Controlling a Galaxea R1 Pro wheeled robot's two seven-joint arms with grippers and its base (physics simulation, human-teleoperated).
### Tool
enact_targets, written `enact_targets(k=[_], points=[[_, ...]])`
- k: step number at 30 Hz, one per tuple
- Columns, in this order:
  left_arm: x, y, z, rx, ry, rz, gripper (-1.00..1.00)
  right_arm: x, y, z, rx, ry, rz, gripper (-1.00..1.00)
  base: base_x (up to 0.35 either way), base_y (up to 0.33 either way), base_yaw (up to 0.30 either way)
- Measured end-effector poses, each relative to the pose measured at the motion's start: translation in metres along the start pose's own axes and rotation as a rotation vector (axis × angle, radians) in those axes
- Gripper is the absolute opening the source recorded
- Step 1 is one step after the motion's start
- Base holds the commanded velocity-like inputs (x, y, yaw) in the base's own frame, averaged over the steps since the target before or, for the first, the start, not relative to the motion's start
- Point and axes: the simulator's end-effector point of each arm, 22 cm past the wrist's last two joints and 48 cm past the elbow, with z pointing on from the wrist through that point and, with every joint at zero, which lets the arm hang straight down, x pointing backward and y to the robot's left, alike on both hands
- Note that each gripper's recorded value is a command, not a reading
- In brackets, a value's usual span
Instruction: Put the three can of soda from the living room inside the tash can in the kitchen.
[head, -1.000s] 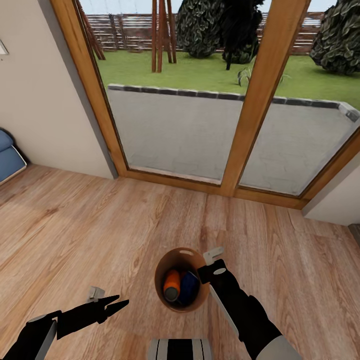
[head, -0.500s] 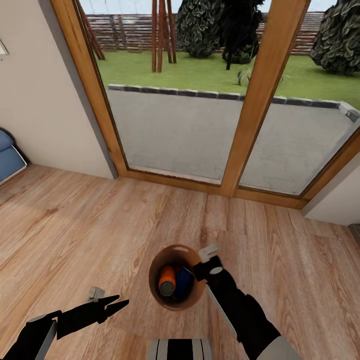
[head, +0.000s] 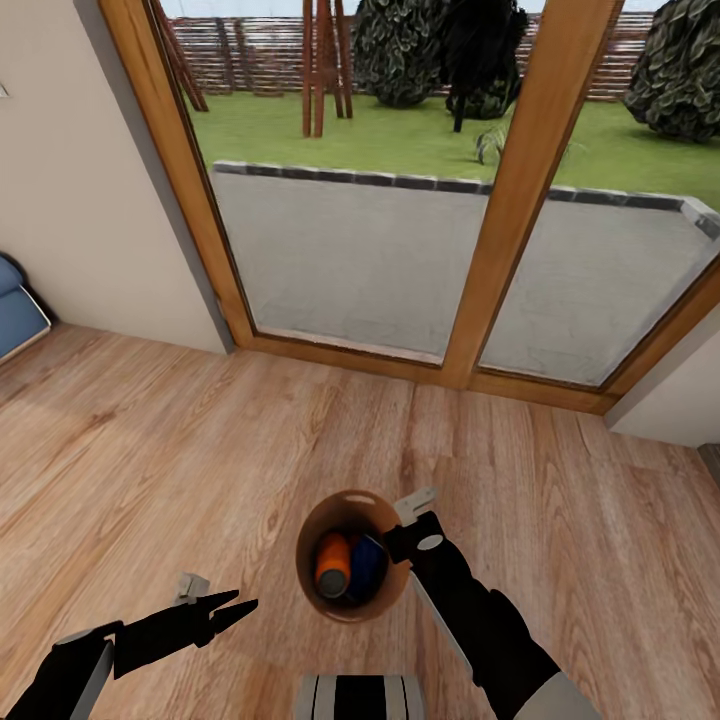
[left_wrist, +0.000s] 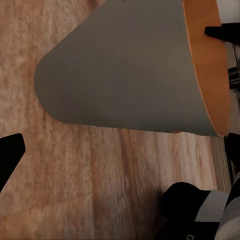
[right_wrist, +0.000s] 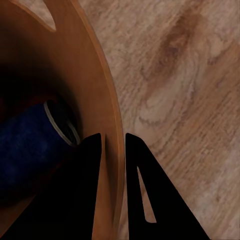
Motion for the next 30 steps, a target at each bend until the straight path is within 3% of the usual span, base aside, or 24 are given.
enact_targets(k=[30], points=[[0.012, 0.009, 0.004, -0.006, 0.02, -0.025, 1.0, 0.014, 0.006, 0.011, -0.011, 0.028, -0.006, -1.0, 0.0, 0.0, 0.0]])
